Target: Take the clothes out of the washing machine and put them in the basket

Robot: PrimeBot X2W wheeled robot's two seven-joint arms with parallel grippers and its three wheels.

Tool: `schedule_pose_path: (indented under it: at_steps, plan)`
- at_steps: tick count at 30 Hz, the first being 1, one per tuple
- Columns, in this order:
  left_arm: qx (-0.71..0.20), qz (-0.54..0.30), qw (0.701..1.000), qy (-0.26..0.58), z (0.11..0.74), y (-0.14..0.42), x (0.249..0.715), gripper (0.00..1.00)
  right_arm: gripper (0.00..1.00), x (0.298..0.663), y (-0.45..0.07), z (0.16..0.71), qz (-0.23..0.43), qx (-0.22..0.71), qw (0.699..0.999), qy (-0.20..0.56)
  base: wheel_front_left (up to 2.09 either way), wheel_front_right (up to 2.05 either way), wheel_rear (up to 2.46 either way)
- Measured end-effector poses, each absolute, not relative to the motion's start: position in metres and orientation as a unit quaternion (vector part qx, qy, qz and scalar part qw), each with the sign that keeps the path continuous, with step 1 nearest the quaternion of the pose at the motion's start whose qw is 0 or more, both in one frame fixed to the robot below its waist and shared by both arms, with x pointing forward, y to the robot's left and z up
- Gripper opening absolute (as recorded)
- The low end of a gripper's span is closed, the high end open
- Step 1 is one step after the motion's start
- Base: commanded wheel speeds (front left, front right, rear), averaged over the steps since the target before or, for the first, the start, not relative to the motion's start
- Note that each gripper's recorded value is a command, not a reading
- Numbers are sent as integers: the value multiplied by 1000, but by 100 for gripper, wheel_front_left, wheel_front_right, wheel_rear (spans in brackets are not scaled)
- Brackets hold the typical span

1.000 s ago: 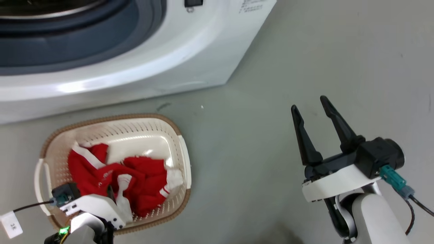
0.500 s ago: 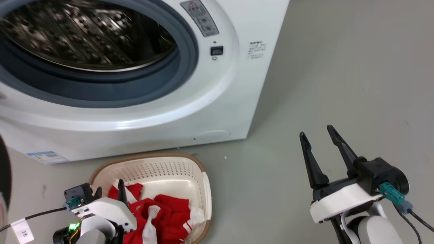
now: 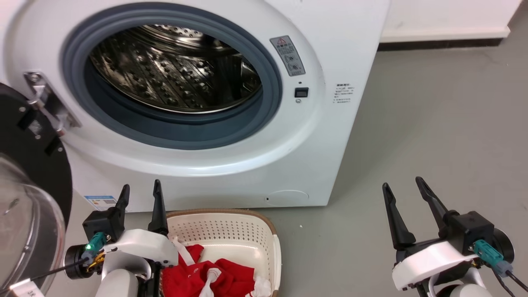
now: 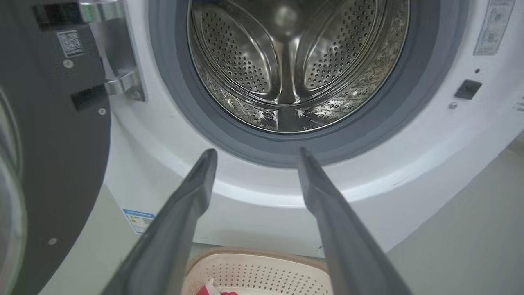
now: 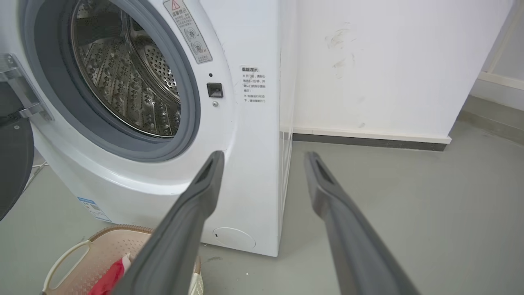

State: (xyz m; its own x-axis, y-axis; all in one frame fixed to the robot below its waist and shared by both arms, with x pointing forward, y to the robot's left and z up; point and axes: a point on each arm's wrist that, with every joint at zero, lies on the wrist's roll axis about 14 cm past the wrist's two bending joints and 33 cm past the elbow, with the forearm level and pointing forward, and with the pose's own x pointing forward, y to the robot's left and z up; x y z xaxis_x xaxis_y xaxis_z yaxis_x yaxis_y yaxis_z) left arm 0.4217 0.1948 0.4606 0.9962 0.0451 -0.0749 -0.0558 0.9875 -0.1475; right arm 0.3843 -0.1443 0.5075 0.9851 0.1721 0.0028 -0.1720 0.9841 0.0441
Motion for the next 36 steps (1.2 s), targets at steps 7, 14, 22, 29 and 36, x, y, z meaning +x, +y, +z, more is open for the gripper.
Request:
schedule_pose_path:
  at_steps: [7,14,22,29,36]
  plan:
    - [-45,11,998,-37,507,193,399,100,100,376,-140,515,93,16,996,-6,0,0,0]
    - [1,2,997,-75,537,192,381,100,100,363,-146,523,86,11,996,-16,0,0,0]
    - [27,8,998,-47,533,198,363,100,100,353,-154,525,73,9,997,-19,0,0,0]
    - [25,5,999,-29,526,195,358,100,100,348,-159,527,66,9,998,-22,0,0,0]
    - [22,2,999,-23,523,194,358,100,100,347,-162,526,62,9,998,-21,0,0,0]
